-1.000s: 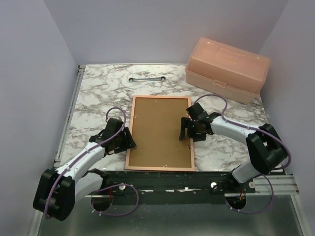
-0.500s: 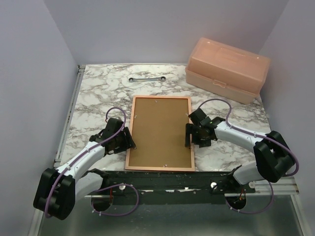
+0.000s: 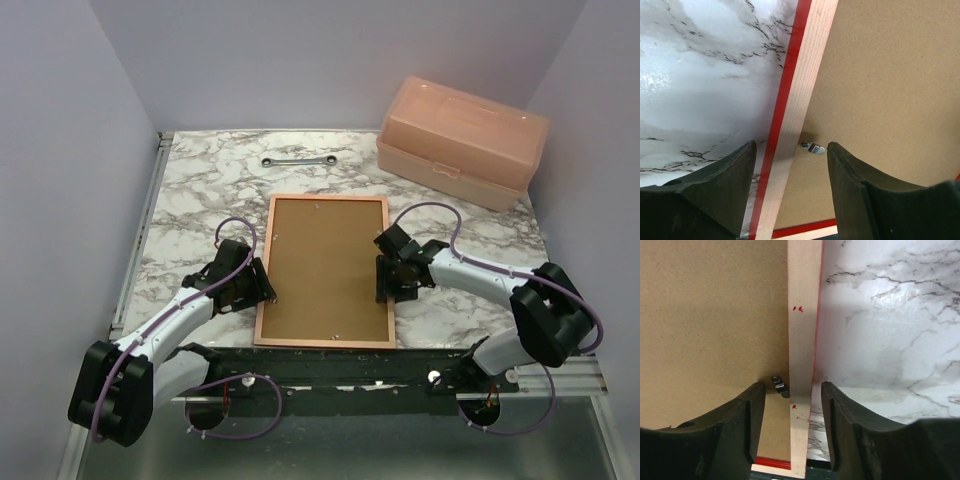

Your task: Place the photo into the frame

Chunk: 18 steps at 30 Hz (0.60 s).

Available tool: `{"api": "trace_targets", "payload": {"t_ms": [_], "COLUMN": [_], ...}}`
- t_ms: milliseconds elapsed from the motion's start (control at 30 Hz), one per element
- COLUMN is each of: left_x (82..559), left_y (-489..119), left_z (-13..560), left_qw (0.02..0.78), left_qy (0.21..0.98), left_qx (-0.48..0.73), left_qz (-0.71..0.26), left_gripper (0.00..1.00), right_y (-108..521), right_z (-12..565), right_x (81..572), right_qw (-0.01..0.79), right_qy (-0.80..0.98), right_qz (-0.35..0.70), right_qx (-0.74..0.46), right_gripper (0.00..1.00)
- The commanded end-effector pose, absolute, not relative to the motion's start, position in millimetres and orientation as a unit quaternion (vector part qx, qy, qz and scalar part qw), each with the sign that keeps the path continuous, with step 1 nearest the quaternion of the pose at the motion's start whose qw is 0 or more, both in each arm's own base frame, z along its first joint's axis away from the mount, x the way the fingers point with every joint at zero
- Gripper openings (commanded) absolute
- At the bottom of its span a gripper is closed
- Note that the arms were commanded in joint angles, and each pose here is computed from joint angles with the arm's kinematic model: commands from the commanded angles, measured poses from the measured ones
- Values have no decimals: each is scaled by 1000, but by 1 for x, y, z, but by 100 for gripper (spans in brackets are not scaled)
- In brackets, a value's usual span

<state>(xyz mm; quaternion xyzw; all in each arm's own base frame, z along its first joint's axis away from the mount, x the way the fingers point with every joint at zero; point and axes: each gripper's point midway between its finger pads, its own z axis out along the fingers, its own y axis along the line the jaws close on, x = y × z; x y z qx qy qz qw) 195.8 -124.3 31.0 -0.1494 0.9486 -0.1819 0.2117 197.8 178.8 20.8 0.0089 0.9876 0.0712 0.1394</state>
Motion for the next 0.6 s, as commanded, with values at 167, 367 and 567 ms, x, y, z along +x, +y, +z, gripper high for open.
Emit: {"api": "trace_targets", "payload": {"t_ms": [167, 367, 567], "left_x": [196, 196, 197], "left_y": [-126, -126, -124], "left_z": [31, 31, 33], "left_qw": [212, 214, 219], "left_qy": [949, 948, 948], "left_qx": [-141, -142, -141], "left_qz": [-186, -186, -183], "left_gripper": [60, 62, 77], "right_y": [160, 157, 170], "right_z": [16, 17, 24], "right_x": [200, 201, 199], "right_qw": [156, 162, 163], "right_qy": [988, 987, 986], "right_qz": [-5, -17, 23], "right_qx": [1, 2, 8], "right_gripper": [26, 9, 57]}}
